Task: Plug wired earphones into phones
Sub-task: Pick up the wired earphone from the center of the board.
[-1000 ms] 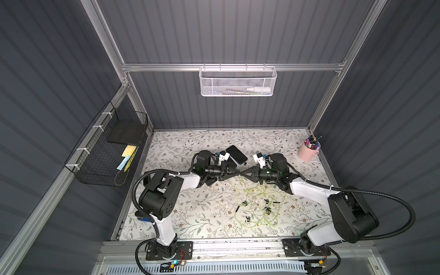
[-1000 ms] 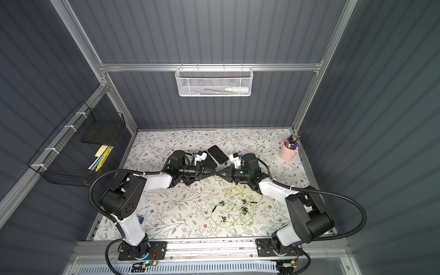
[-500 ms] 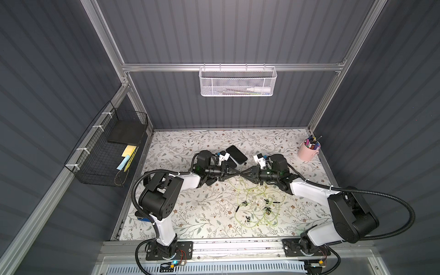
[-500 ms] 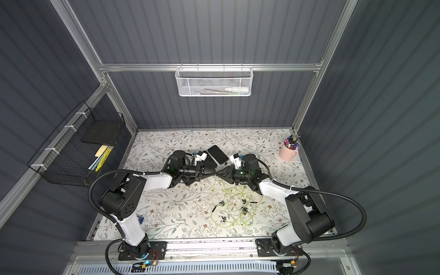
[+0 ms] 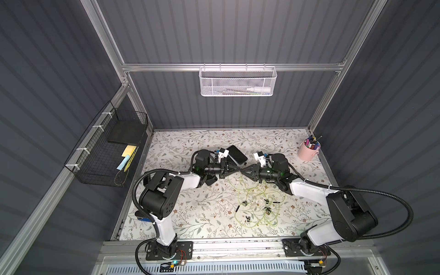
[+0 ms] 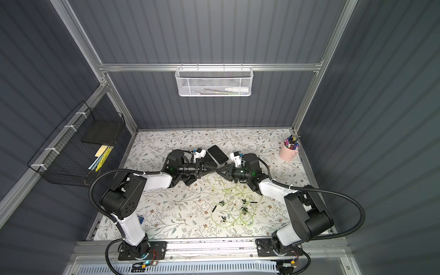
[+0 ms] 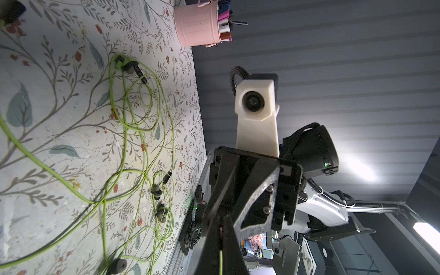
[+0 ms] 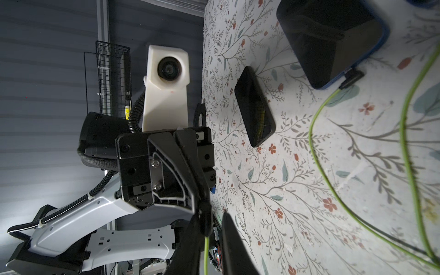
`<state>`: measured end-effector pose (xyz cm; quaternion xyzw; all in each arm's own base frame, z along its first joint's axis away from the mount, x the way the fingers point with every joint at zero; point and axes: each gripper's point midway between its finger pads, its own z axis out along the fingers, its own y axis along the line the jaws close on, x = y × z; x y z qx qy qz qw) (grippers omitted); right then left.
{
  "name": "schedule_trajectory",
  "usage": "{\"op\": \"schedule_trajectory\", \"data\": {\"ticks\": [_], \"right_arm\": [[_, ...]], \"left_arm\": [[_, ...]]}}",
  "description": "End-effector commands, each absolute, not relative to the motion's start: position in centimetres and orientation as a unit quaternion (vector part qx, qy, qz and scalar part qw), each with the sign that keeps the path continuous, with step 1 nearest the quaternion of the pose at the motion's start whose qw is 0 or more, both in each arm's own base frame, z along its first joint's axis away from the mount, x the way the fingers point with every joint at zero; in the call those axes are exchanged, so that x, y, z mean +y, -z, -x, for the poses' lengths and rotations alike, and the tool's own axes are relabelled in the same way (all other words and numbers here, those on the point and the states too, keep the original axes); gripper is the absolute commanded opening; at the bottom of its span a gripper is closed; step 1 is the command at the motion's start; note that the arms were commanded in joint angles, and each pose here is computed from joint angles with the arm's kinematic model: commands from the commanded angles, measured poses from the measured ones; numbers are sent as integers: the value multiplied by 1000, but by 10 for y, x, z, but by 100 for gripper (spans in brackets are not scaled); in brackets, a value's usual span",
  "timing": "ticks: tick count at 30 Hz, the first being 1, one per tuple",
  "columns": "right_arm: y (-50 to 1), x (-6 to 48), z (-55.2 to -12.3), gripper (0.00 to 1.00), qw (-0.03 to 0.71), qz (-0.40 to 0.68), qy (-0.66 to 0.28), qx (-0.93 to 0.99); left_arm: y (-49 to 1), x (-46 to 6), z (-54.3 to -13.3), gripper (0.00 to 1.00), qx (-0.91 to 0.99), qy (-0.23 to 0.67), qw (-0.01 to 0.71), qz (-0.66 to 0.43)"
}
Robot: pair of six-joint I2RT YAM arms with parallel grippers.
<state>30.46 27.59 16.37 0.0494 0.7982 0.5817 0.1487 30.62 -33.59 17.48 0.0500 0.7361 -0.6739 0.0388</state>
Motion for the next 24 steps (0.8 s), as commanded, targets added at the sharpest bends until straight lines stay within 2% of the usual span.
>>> {"op": "schedule_trajectory", "data": {"ticks": [1, 9, 11, 15, 23, 24], "right_arm": [[-159, 277, -305, 16, 145, -50, -582, 799], [-163, 278, -311, 15, 153, -48, -583, 796], [-162, 278, -312, 19, 155, -49, -583, 796], [-164, 278, -314, 20, 161, -50, -582, 795], [-170, 277, -316, 18, 172, -47, -586, 791], [-171, 278, -315, 15, 170, -44, -588, 790]], "left_arm": [[-181, -339, -302, 0, 723, 686, 41, -64], [-182, -341, -299, 0, 721, 688, 39, -72], [-183, -340, -298, 0, 720, 689, 38, -73], [-182, -340, -298, 0, 720, 689, 36, -72], [-179, -340, -296, 0, 721, 689, 31, -72], [-179, -340, -296, 0, 721, 689, 31, -72]]}}
